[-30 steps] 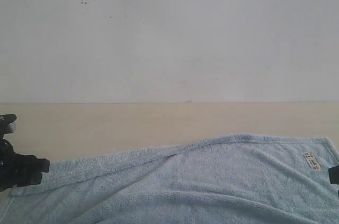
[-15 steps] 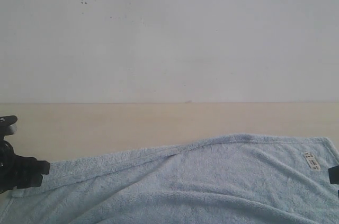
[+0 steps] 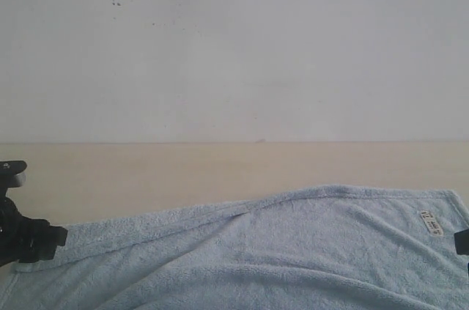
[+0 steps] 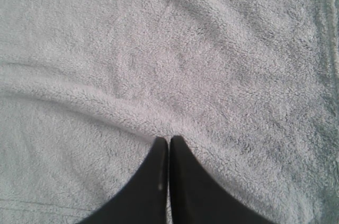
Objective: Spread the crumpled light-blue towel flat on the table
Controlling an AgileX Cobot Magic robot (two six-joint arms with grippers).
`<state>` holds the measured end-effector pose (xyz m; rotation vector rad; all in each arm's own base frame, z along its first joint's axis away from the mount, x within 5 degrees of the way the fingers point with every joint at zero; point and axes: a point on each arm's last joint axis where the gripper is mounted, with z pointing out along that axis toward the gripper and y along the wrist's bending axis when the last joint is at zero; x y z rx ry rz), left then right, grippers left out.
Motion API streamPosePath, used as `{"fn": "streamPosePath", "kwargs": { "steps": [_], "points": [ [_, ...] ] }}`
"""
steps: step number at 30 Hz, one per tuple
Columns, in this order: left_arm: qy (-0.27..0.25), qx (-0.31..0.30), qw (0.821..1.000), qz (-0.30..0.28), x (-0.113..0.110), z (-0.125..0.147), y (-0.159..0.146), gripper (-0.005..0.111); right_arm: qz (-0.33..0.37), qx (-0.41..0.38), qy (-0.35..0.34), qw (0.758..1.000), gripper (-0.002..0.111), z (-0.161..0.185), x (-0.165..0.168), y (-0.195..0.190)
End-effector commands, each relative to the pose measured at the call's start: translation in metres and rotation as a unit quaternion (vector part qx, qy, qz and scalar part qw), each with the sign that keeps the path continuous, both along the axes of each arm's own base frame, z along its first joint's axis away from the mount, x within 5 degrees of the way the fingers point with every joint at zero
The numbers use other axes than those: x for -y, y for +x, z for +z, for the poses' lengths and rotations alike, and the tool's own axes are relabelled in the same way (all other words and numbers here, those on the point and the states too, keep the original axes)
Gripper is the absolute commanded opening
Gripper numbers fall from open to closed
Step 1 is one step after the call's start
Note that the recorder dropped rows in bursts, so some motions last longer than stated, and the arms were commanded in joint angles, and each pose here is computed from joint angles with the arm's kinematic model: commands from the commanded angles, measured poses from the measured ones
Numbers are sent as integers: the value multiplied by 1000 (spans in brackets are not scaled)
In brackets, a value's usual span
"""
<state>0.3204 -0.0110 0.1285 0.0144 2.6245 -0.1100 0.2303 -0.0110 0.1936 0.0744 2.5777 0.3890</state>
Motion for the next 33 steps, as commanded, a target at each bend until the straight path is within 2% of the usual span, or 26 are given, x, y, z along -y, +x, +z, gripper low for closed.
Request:
{"fn": "streamPosePath", "kwargs": {
  "steps": [1,14,20,25,33],
  "points": [
    [4,3,1000,-1,-1,-1,1,54,2,3,0,1000,0,1,0,-1],
    [13,6,1000,-27,0,9,11,54,4,4,-1,1000,0,1,0,-1],
    [20,-2,999,-28,-7,8,10,54,4,3,-1,1000,0,1,0,-1],
    [16,-15,1000,-17,-15,7,8,54,4,3,0,1000,0,1,-1,-1],
    [0,-28,1000,-2,-13,-2,8,54,6,7,2,1000,0,2,-1,0]
  ]
}}
